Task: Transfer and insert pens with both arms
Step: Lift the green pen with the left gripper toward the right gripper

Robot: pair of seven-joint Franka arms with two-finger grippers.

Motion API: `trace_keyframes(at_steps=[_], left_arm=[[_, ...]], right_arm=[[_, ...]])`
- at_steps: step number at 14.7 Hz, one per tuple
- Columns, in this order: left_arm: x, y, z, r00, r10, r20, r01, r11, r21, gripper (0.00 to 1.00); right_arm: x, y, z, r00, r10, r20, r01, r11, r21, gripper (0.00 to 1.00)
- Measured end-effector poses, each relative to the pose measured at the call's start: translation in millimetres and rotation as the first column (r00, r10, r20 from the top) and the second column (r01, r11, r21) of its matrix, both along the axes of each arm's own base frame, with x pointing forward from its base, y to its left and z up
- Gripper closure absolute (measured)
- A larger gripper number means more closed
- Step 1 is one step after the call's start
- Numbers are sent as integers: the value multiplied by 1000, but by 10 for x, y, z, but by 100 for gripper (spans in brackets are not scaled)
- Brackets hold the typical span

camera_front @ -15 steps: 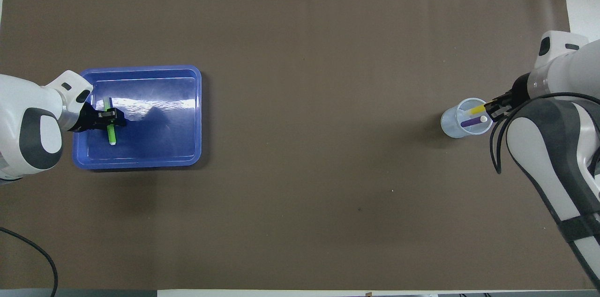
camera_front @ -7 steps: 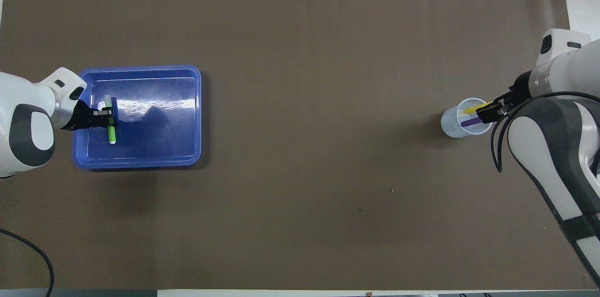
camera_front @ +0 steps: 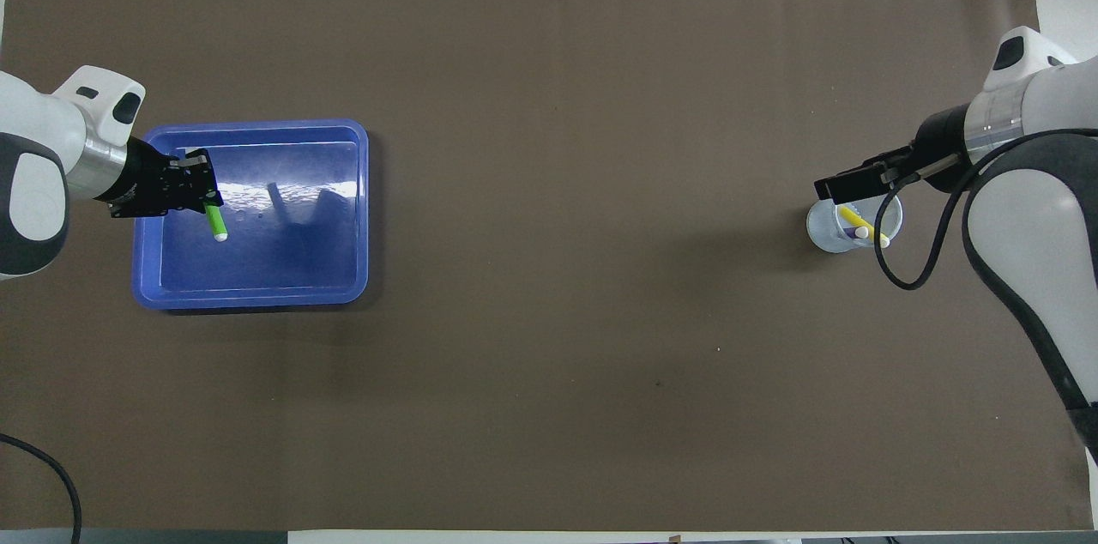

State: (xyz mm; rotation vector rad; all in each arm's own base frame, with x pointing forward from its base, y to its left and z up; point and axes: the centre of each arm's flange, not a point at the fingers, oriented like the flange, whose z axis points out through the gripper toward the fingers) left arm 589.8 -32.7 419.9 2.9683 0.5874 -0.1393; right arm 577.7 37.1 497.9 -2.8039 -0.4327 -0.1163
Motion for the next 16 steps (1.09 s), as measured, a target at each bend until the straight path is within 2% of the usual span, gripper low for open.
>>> trace_keyframes(at_steps=[2, 4, 7, 9, 11, 14, 16], left_arm=[[-11, -499, 212, 992, 127, -12, -127, 991, -27, 82], [-55, -1031, 350, 968, 248, -35, -250, 966, -61, 82], [-174, -1794, 524, 909, 411, -76, -417, 900, -128, 82], [-259, -2219, 577, 861, 500, -91, -508, 844, -173, 82], [-338, -2557, 589, 805, 578, -131, -592, 777, -213, 82], [-437, -2922, 617, 754, 628, -195, -656, 702, -278, 82], [-495, -3095, 670, 730, 647, -222, -681, 660, -317, 82]], right_arm=[[-20, 317, 22, 990, -126, -63, 130, 988, 80, 0], [-56, 641, 45, 962, -233, -139, 251, 960, 125, 0], [-82, 1106, 101, 914, -356, -192, 390, 903, 180, 0], [-92, 1290, 93, 870, -417, -264, 482, 832, 273, 0], [-93, 1293, 34, 827, -455, -332, 555, 755, 349, 0], [-121, 1289, -45, 761, -508, -404, 648, 628, 431, 0], [-174, 1392, -102, 724, -539, -430, 690, 554, 467, 0]])
